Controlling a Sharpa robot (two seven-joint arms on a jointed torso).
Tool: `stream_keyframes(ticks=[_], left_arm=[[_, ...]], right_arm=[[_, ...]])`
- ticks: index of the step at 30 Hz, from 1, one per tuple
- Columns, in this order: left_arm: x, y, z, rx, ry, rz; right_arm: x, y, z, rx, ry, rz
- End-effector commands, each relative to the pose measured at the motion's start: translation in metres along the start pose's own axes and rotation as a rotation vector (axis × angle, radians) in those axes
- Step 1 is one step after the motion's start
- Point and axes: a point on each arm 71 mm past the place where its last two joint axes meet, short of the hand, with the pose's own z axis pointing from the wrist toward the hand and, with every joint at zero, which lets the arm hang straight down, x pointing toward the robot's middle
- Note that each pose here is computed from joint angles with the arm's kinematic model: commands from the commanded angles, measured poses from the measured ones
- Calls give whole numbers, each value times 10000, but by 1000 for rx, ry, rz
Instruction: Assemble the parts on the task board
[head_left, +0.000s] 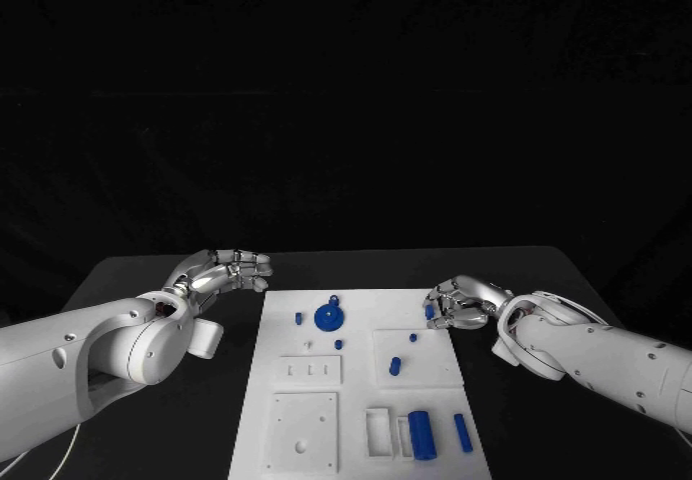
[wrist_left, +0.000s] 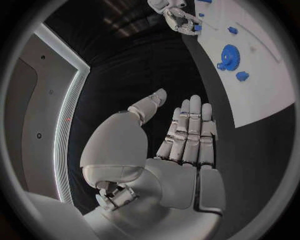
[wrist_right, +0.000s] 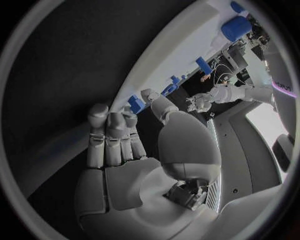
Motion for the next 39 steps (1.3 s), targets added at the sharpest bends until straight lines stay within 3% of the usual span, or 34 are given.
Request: stream_keyframes(ticks=[1, 39], left_arm=[[16, -25, 4, 16, 16, 0], [11, -22, 1, 13, 16, 0]], right_arm=[[49, 6, 1, -9, 25, -5], [41, -2, 7, -4, 11, -27]])
